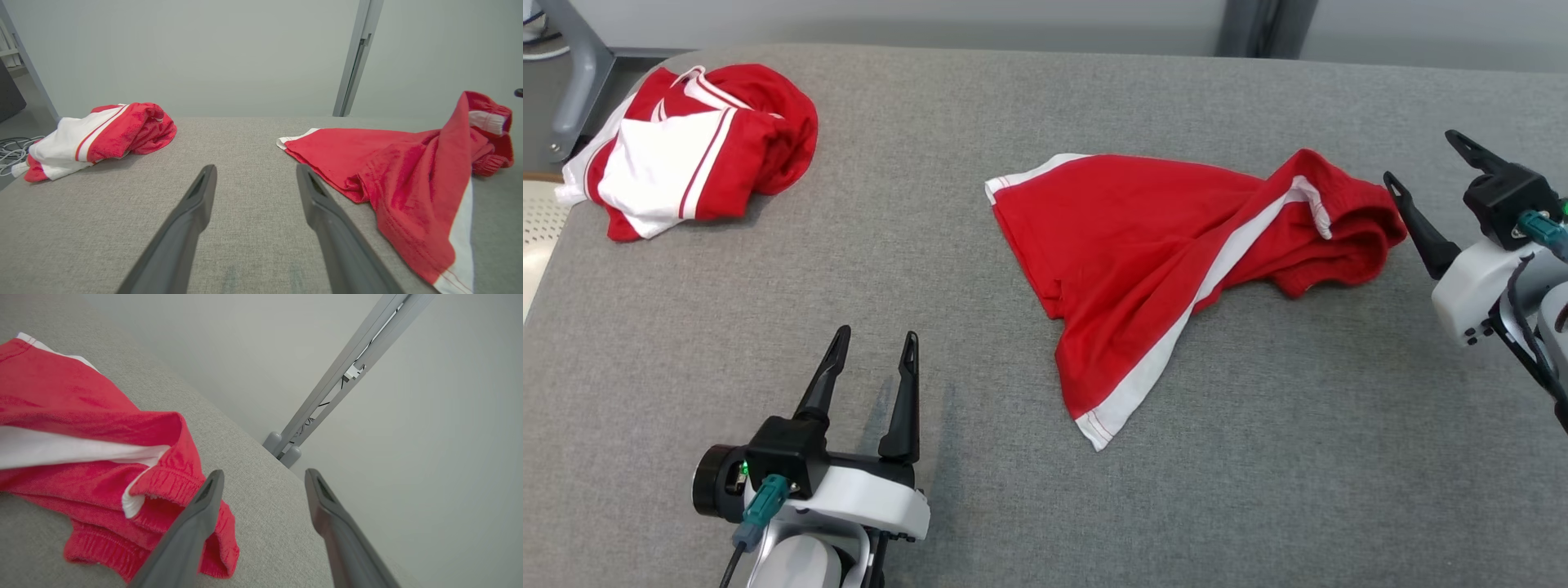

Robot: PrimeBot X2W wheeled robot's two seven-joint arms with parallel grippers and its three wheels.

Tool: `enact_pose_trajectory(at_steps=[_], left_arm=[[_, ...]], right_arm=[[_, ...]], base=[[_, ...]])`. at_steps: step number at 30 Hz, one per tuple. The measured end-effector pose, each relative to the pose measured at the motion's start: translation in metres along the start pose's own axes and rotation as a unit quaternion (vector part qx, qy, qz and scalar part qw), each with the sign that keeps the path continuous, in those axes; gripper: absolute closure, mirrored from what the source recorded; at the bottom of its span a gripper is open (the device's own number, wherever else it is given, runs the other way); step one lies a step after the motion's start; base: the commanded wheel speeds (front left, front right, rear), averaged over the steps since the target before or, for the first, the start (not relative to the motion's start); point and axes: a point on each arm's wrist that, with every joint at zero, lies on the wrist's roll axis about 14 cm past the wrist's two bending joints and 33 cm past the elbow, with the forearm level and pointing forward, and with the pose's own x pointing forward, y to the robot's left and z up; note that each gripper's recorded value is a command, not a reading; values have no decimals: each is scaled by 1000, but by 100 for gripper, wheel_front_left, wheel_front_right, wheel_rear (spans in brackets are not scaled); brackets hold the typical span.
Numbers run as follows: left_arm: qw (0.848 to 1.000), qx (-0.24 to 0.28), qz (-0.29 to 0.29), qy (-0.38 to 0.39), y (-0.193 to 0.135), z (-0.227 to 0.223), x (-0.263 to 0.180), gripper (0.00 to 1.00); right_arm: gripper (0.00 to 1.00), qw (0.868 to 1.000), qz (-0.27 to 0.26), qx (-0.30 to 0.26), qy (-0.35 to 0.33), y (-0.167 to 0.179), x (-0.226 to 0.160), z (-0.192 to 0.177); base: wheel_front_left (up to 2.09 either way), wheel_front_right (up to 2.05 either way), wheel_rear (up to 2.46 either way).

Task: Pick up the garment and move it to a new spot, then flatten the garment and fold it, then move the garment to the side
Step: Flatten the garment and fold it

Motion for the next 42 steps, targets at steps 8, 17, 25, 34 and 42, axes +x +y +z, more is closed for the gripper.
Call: enact_pose_trajectory(at_steps=[8,17,25,34,42], left_arm=[[1000,0,-21,-9,-13,6,-3,0],[1000,4,-21,-3,-10,2,-6,0],[1000,9,6,0,8,1,-8,0],[999,10,31,7,23,-3,-11,0],[1000,7,18,3,14,-2,-5,0]], right_arm=[[0,998,-21,44,-26,5,-36,4],[0,995,22,101,-5,65,-41,-19],[0,993,29,110,7,69,-7,-22],[100,991,32,126,18,72,14,-25],[100,983,16,180,-12,64,6,-10]], base=[[0,0,0],[0,0,0],[0,0,0],[0,0,0],[0,0,0]])
